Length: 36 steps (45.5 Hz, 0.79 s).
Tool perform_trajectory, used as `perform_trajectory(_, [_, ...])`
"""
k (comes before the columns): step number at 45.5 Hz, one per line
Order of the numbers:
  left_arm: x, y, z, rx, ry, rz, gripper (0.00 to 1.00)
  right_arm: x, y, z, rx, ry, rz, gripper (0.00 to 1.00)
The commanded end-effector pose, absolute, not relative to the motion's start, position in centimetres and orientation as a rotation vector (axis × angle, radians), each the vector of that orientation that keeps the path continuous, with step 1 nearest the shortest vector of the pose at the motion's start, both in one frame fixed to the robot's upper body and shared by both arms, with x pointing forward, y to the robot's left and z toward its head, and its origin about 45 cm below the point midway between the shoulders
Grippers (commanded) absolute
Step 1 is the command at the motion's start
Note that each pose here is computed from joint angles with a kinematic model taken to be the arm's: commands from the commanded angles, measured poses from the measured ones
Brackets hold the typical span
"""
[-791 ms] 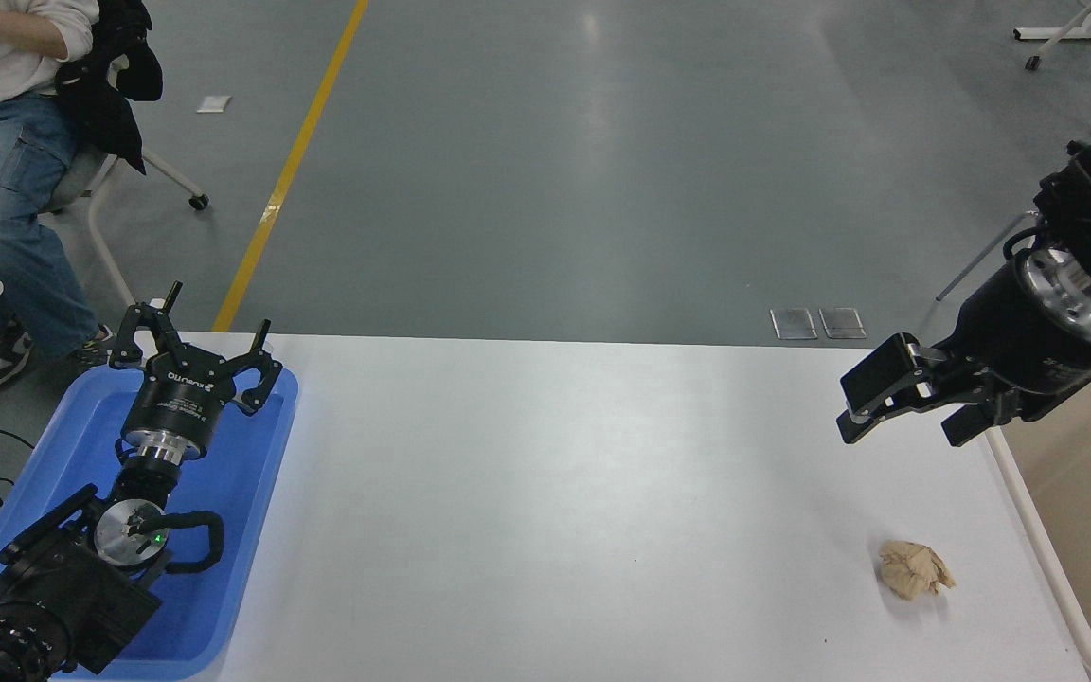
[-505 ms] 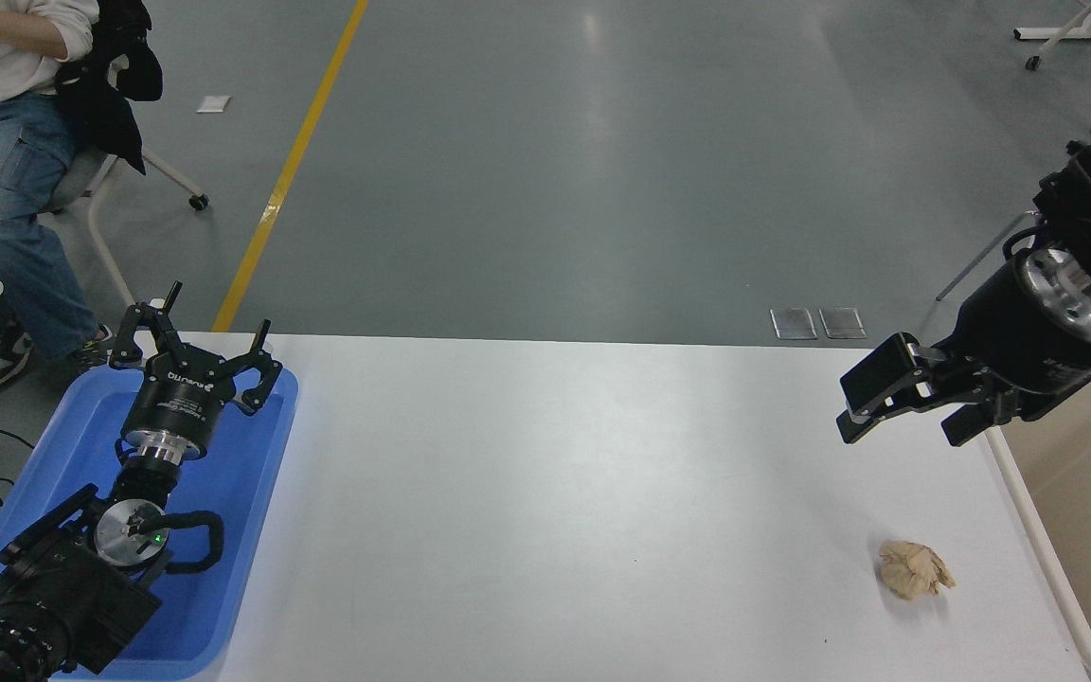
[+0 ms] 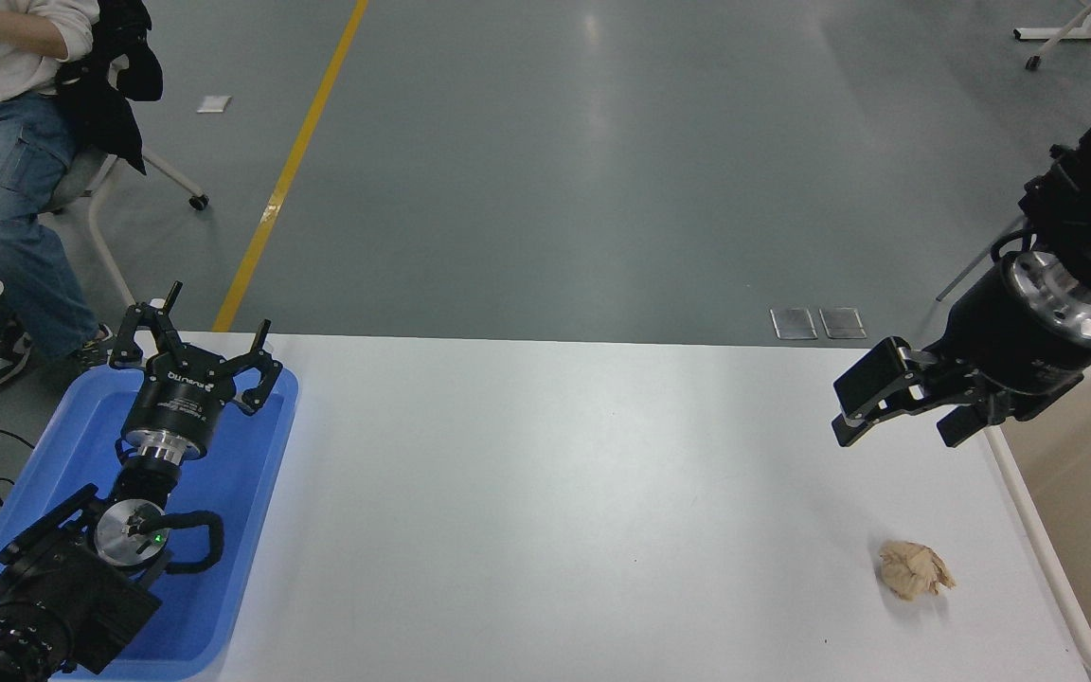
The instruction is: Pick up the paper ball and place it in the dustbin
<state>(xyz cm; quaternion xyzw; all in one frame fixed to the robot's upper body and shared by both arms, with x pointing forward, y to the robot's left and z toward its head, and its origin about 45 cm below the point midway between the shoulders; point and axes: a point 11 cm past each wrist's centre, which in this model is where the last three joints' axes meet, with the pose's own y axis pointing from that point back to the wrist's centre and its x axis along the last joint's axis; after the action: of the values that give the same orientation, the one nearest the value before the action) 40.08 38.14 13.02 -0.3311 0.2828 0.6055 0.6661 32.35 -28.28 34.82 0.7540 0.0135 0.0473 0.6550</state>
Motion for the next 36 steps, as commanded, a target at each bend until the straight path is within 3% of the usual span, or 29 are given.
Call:
perform_trajectory(1, [40.08, 38.16, 13.03, -0.748, 0.637, 1.368, 1.0, 32.6, -28.3, 34.7, 1.705, 0.027, 0.111, 1.0])
perform_trajectory(36, [40.08, 38.15, 13.02, -0.747, 0.638, 1.367, 1.0, 34.6, -31.3, 34.4, 1.696, -0.097, 0.106, 1.0])
